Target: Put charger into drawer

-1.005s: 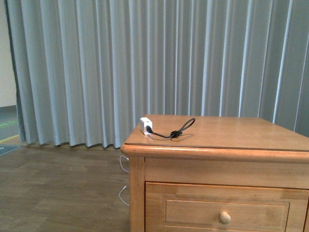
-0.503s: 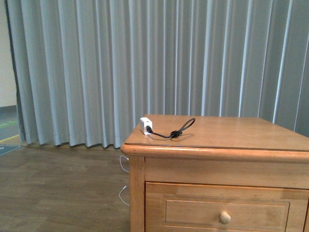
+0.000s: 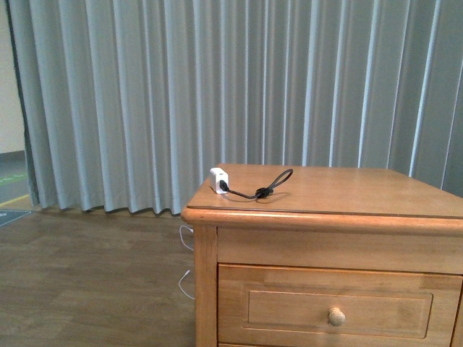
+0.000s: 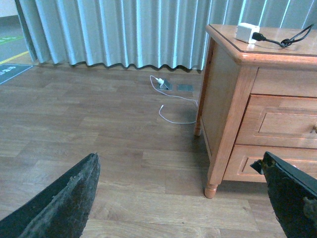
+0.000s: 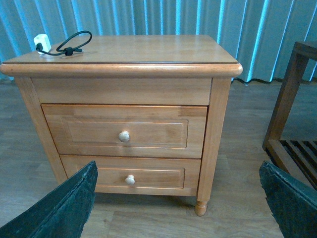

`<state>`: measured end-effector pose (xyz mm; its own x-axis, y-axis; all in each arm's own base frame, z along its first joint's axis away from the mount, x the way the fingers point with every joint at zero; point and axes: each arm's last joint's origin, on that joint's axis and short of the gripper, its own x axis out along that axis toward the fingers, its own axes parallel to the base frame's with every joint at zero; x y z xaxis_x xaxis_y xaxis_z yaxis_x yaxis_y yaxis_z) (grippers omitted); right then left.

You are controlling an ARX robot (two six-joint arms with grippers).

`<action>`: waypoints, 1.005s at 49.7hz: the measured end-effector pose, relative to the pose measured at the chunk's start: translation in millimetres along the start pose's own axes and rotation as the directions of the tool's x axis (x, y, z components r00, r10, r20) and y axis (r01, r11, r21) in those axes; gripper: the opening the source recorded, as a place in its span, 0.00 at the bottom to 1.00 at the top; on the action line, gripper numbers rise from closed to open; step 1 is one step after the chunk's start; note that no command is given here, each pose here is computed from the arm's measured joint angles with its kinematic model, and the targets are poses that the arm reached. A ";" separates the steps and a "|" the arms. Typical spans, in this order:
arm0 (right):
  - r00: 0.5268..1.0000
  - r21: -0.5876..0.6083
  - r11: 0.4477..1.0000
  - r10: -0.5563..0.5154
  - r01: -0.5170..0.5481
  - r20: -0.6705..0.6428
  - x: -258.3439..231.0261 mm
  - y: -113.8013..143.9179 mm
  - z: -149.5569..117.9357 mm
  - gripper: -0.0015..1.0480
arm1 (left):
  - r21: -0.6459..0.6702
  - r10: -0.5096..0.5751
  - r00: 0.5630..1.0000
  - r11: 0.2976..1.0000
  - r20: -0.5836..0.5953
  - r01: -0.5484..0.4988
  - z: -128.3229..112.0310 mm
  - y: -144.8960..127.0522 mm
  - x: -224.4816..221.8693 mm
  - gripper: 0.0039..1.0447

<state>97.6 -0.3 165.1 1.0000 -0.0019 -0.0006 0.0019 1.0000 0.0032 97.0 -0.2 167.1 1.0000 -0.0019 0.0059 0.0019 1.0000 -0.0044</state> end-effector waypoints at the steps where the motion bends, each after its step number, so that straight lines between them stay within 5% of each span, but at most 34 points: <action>1: 1.000 0.000 1.000 0.000 0.000 0.000 0.0 0.0 0.0 0.92 | 0.000 0.000 1.000 1.000 0.000 0.000 0.0 0.0 0.0 0.95; 13: 1.000 0.000 1.000 -0.001 0.001 -0.005 0.1 0.0 -0.3 0.92 | 0.000 0.000 1.000 1.000 0.000 0.000 0.0 0.0 0.0 0.95; 26: 0.969 0.008 0.999 0.049 -0.049 -0.243 14.5 12.6 -6.2 0.92 | 0.000 0.000 1.000 1.000 0.000 0.000 0.0 0.0 0.0 0.95; 50: 0.927 0.057 0.989 0.145 -0.133 -0.345 109.2 44.0 -5.8 0.92 | 0.000 0.000 1.000 1.000 0.000 0.000 0.0 0.0 0.0 0.95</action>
<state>206.8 43.5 159.4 0.9275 0.1441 -0.3448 -0.1315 0.9895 0.0598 97.0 -0.2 167.1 1.0000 -0.0019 0.0059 0.0019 1.0000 -0.0044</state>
